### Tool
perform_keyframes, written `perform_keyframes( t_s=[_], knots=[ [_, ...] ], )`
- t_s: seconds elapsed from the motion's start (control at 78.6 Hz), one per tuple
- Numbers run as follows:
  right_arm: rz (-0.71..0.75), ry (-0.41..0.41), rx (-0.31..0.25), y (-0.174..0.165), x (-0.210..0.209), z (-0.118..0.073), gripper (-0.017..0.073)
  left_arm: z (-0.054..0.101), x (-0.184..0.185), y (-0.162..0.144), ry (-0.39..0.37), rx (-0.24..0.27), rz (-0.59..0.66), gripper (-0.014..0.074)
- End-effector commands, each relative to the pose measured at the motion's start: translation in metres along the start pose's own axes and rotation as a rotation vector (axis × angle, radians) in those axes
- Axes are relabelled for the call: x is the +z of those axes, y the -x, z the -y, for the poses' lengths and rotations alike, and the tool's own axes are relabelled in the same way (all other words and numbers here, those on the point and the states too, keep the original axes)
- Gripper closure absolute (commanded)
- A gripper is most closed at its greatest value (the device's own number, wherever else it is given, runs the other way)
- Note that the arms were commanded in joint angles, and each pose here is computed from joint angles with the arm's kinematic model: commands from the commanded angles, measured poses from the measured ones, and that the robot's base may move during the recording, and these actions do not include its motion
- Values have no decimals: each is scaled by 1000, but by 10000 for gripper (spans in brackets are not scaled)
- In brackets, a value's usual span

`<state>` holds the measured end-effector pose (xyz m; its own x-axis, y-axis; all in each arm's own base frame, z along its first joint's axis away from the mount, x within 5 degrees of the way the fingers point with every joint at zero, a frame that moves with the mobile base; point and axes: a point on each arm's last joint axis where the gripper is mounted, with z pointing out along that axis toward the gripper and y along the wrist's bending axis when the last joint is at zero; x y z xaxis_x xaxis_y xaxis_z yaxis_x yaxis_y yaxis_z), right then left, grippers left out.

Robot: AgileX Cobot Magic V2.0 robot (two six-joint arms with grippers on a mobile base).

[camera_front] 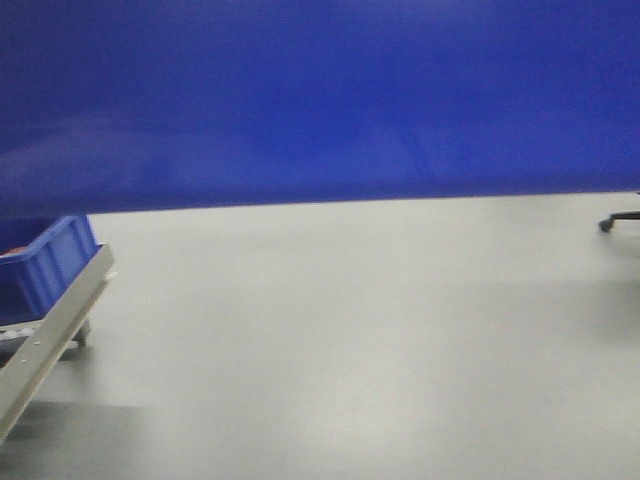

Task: Move blue bin to conveyor side
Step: 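Hold the bin with both grippers while the base turns away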

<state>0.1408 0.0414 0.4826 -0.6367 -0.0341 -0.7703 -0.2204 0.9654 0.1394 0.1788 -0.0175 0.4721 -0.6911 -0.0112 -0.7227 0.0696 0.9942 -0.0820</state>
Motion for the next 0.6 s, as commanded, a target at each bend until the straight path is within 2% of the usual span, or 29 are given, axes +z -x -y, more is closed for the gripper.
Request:
perform_keyframes(
  t_s=[0.0, 0.585],
  knots=[
    [125, -50, -39, 9, -9, 4, 641, -4, -11, 6, 41, 29, 108, 604],
    [125, -50, -39, 9, -9, 4, 641, -4, -11, 6, 43, 30, 108, 604]
  ],
)
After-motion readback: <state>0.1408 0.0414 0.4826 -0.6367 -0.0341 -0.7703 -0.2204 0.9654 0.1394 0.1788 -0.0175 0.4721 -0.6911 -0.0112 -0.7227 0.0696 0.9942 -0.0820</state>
